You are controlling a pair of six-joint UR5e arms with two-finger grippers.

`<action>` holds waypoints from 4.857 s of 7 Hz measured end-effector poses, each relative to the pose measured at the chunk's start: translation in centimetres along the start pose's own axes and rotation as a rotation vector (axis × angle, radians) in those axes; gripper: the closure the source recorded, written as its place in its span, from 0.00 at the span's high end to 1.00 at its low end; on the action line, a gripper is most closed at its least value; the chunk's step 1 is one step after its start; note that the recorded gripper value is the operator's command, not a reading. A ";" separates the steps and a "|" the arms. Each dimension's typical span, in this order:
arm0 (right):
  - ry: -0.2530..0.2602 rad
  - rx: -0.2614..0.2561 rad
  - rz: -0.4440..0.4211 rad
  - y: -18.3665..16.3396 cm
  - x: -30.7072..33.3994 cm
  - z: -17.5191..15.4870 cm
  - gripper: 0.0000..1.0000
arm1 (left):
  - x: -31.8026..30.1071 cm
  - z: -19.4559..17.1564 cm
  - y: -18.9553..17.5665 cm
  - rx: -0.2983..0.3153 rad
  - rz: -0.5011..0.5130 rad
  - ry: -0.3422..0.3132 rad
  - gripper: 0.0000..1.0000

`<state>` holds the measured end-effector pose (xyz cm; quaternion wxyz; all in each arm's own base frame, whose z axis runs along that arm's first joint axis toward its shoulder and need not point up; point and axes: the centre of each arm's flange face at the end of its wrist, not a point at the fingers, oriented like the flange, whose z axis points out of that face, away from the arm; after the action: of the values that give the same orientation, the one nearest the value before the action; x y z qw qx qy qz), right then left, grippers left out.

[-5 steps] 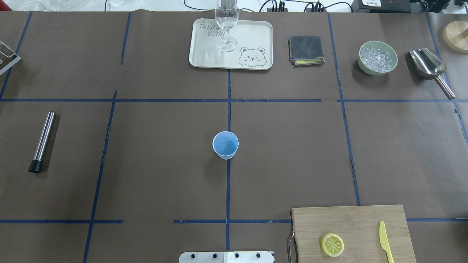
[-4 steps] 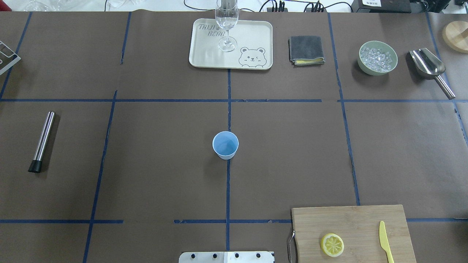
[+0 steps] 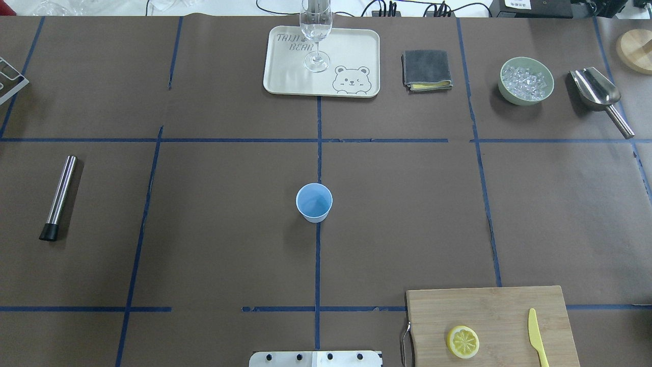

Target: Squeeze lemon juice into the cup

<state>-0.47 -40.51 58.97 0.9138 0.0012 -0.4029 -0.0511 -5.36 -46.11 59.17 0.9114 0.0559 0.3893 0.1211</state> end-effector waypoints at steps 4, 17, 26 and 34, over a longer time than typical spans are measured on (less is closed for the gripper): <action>-0.013 0.026 -0.073 -1.8 -1.7 0.2 1.00 | 0.7 -0.6 -0.9 0.052 0.052 0.008 1.00; -0.060 0.067 0.019 22.0 -44.7 15.2 1.00 | 1.9 -1.5 -1.1 0.165 0.167 0.008 1.00; -0.015 0.100 0.022 22.3 -45.2 19.5 0.96 | 1.9 -1.3 -0.9 0.163 0.164 0.019 1.00; 0.002 0.109 0.030 21.8 -44.5 19.7 0.44 | 1.7 -1.2 -0.9 0.162 0.163 0.020 1.00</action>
<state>-42.76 -13.90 40.46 0.9135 0.0448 -0.4040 -0.0152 -4.92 -46.49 56.97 0.8871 0.1595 0.4011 0.1636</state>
